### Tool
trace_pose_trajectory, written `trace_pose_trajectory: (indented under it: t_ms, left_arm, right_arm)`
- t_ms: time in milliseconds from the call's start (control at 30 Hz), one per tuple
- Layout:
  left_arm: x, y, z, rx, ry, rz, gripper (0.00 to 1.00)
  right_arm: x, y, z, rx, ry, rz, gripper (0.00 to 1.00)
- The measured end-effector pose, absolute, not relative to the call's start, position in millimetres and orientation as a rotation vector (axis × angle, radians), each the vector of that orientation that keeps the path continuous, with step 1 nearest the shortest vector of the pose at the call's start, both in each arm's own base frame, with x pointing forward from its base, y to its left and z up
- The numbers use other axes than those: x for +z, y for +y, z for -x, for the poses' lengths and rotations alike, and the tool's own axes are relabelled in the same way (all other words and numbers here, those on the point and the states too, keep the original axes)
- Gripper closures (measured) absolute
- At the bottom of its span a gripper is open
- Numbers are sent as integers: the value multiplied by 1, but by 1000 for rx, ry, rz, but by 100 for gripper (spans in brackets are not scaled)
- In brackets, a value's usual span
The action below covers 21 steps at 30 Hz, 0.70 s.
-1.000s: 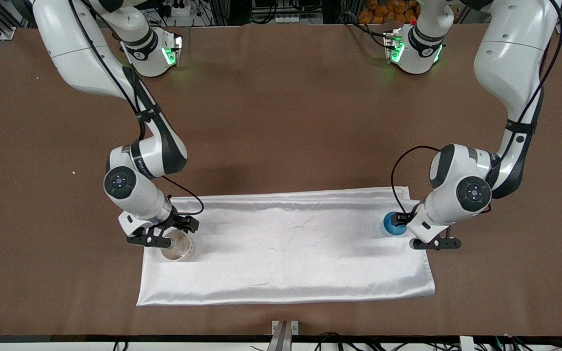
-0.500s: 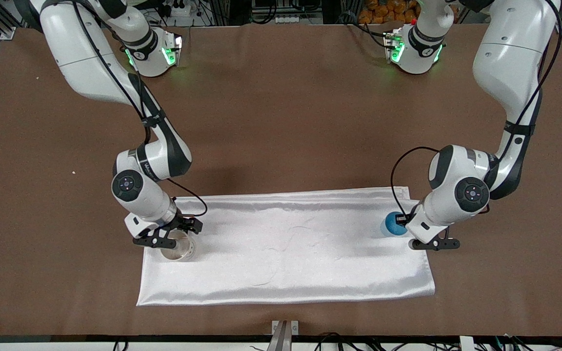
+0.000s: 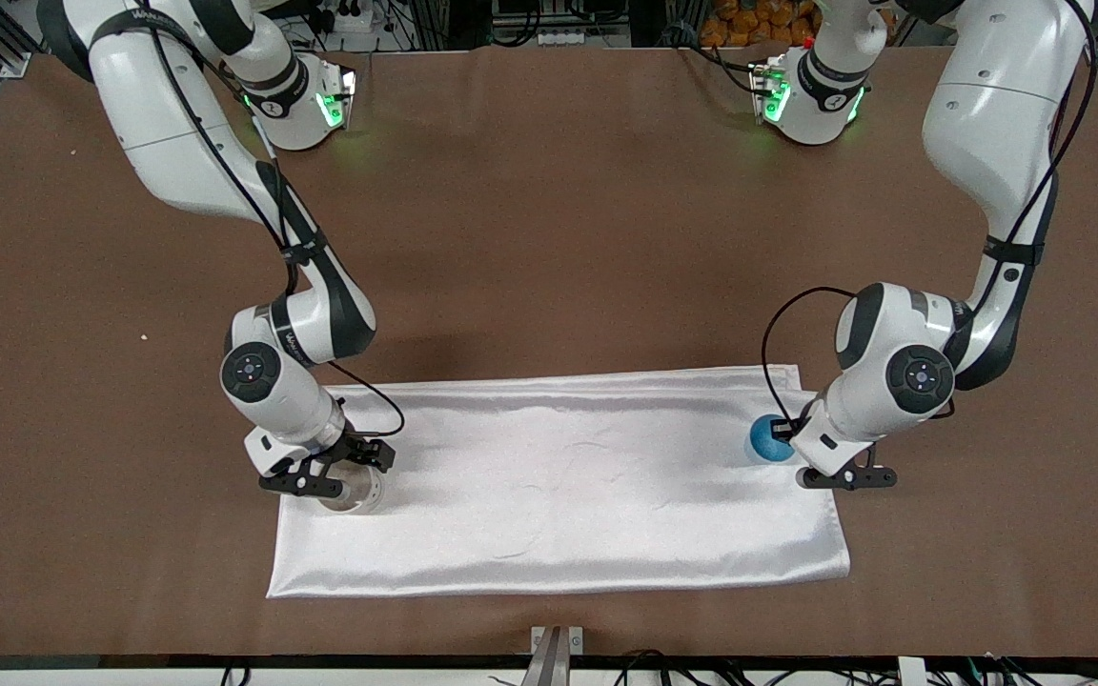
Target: Place blue cup into white mug on table
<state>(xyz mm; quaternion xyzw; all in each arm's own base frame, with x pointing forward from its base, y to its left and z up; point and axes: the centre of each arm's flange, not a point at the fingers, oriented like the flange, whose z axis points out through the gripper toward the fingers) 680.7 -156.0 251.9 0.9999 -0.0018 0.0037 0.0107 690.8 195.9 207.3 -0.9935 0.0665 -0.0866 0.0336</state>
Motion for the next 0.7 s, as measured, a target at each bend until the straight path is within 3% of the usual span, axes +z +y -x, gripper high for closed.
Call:
trace_pose_trajectory:
  t_ms: [433, 600, 700]
  left_arm:
    - [257, -156, -684, 37, -20, -3130, 97]
    - [261, -156, -686, 52, -26, -3134, 97]
    - [263, -156, -687, 59, -27, -3134, 97]
  right_arm:
    - [212, 196, -694, -301, 185, 3059, 74]
    - [214, 196, -696, -308, 186, 3057, 92]
    - [216, 194, -698, -317, 190, 3055, 92]
